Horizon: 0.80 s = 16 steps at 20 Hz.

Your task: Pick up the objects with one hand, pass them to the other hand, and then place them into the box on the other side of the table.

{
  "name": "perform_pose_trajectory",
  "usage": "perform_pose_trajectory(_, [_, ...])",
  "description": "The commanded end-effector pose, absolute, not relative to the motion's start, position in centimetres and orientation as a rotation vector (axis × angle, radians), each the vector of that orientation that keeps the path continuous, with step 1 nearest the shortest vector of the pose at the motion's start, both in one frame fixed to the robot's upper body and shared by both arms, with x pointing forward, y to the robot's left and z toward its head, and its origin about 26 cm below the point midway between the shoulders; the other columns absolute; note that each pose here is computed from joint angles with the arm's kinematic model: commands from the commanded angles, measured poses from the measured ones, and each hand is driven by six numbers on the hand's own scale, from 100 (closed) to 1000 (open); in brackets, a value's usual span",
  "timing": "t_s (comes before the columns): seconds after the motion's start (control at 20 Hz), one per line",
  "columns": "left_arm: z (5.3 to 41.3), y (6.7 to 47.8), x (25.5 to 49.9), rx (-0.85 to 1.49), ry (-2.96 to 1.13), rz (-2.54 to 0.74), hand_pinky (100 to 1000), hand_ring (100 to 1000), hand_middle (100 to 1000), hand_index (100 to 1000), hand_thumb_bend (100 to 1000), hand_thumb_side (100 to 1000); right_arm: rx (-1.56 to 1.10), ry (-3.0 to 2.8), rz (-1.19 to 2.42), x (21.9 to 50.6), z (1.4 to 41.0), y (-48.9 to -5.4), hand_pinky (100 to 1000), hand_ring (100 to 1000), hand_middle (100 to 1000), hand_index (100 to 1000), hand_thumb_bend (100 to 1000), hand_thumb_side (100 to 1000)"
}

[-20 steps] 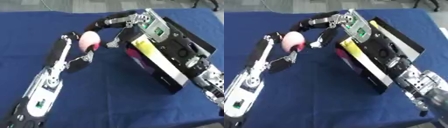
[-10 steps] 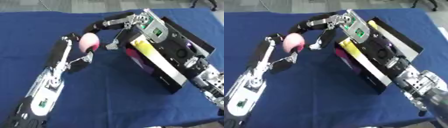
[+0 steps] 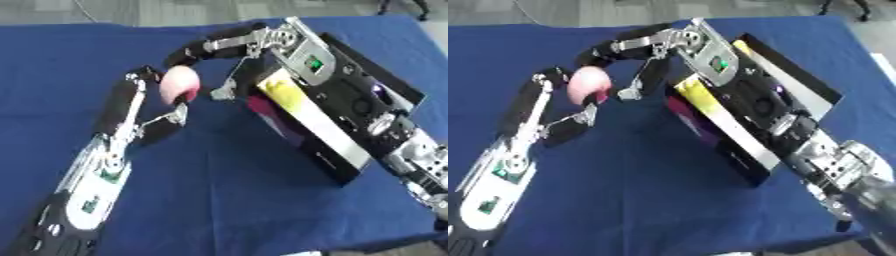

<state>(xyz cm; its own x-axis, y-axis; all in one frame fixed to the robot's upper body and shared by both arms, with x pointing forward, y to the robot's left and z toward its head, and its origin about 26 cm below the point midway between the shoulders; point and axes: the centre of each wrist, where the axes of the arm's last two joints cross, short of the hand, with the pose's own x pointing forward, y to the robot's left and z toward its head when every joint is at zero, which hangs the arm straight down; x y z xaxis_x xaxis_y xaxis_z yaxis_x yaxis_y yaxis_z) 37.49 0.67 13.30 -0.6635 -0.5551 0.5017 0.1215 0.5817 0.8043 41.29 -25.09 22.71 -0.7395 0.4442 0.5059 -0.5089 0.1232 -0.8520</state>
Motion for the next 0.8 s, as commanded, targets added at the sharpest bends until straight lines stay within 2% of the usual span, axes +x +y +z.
perform_pose_trajectory(0.05, [14.8, -0.1, 37.2, 0.313, -2.101, -1.104, 801, 766, 647, 613, 100, 356, 0.034, -1.715, 1.686, 41.1, 23.8, -25.4, 1000, 1000, 1000, 951, 100, 133])
perform_pose_trajectory(0.25, [15.3, -0.3, 36.9, 0.289, -2.128, -1.104, 801, 767, 647, 616, 100, 365, 0.026, -1.716, 1.663, 41.1, 23.6, -25.4, 1000, 1000, 995, 925, 100, 100])
perform_pose_trajectory(0.8, [15.9, -0.7, 36.3, 0.254, -2.164, -1.122, 804, 772, 649, 620, 100, 362, 0.060, -1.720, 1.622, 41.0, 23.4, -25.3, 985, 1000, 872, 813, 100, 100])
